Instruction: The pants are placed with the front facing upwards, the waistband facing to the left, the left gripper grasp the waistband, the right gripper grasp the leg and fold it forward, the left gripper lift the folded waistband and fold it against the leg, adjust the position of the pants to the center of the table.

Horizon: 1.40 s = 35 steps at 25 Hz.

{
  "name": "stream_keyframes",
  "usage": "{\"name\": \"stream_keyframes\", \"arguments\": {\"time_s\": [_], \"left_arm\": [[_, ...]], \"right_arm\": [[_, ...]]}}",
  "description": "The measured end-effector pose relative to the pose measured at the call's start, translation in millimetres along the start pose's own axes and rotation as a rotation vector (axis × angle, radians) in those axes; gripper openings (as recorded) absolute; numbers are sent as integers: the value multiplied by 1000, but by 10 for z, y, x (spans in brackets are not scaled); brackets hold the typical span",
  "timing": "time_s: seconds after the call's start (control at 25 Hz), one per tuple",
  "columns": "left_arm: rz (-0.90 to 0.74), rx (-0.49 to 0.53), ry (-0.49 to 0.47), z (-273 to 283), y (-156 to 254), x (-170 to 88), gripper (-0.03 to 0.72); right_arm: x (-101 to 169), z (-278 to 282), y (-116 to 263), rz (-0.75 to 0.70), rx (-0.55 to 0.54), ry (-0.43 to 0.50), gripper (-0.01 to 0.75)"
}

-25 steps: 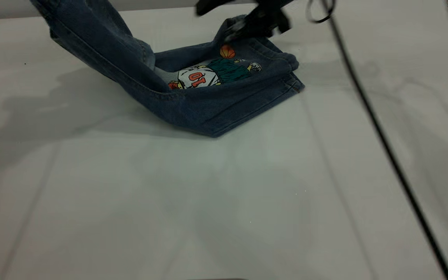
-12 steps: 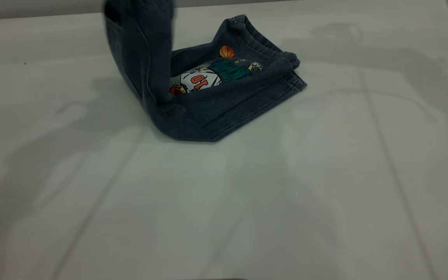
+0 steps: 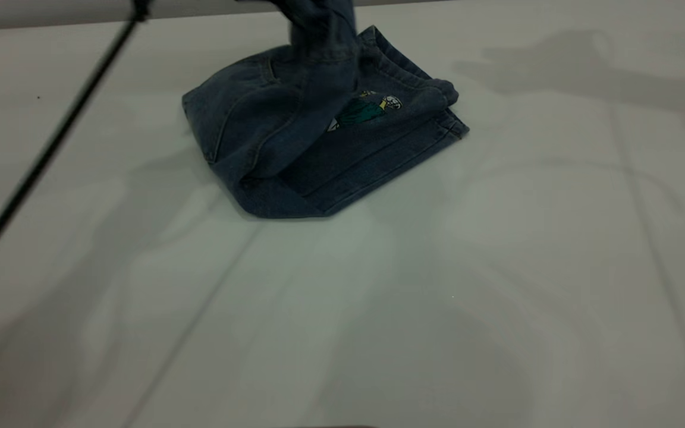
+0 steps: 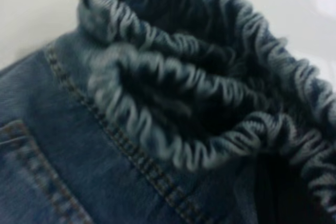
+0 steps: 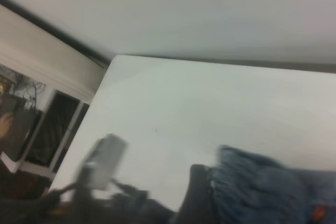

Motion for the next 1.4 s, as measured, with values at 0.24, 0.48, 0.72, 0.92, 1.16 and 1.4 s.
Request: {"name": "stream_keyframes", "arguments": {"time_s": [0.24,0.48,0.72,0.92,1.16,1.4], "left_arm": [[-33,52,43,-280,100,-98,215],[-70,56,85,-170,19,-152,531],[-113,21,187,423,-308,-350,608],[-172,-98,231,1254,-706,-496,579],[-284,-266,263,2146,-937,-940,573],[-340,-298,303,2494,-907,-1169,573]], "right_arm": [[9,5,19,8,15,0,518],[10,54,92,75,80,43,518],[75,172,42,159,90,117,516],[215,-174,372,231,243,173,516],[477,-1082,1185,424,454,340,516],[176,-1533,1843,482,578,593,515]]}}
Point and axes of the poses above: a point on each arm's last joint axis where the gripper is mounted, z pointing back along that axis away from the gripper, x along the wrist's bending axis when the last joint is at zero, y = z × x, the point moved 6 cm from there along -z, pointing out along that axis toward the gripper, and after that the axes turned 1 degree about z, right-handed, at the moved point
